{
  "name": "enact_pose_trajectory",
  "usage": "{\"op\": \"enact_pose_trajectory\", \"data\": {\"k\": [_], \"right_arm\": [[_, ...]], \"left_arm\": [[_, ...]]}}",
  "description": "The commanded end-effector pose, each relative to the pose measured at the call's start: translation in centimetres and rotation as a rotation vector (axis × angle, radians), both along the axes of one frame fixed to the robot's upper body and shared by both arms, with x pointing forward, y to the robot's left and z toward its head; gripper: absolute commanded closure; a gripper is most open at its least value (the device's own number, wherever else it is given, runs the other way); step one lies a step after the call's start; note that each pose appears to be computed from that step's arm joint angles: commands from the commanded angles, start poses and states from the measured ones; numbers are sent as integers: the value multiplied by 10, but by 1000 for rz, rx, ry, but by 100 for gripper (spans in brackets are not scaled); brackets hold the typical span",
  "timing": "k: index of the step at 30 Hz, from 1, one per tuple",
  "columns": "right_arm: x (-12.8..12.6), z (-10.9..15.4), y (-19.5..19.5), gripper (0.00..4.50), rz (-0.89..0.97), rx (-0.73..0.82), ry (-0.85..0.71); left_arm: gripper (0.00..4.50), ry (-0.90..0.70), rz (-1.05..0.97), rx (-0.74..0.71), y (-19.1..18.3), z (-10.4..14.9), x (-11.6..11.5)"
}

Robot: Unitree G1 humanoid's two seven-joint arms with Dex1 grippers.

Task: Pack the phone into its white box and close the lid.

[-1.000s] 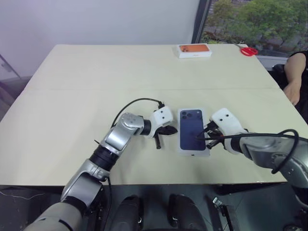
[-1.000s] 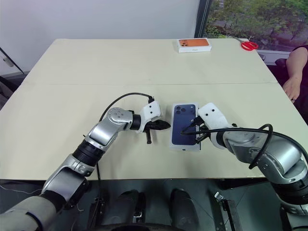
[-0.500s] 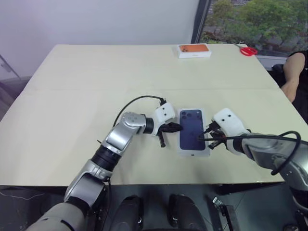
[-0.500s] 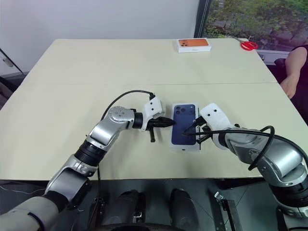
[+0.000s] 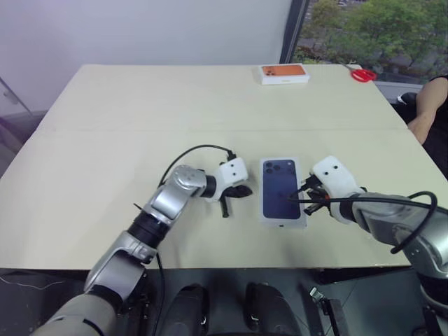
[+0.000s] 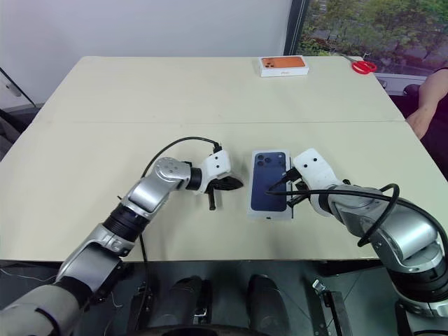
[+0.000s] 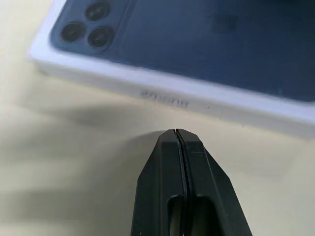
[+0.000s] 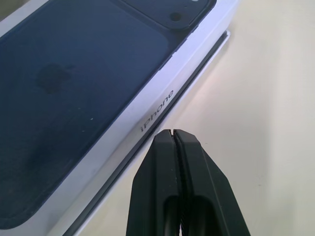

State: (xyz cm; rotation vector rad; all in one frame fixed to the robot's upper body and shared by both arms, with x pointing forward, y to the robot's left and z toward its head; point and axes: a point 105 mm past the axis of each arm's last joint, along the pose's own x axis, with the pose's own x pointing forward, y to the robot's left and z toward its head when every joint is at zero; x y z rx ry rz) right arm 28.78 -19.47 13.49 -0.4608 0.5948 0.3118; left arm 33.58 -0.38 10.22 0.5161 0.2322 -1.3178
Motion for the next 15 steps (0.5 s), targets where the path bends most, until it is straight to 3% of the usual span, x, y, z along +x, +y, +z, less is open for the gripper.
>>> {"op": "enact_pose_trajectory", "data": {"k": [1, 15], "right_arm": [[1, 11, 4, 443, 15, -4, -53], [-2, 8, 5, 443, 20, -7, -44]], "left_arm": [[450, -49, -26, -35, -16, 13, -1], [450, -2, -1, -204, -31, 34, -3]]}}
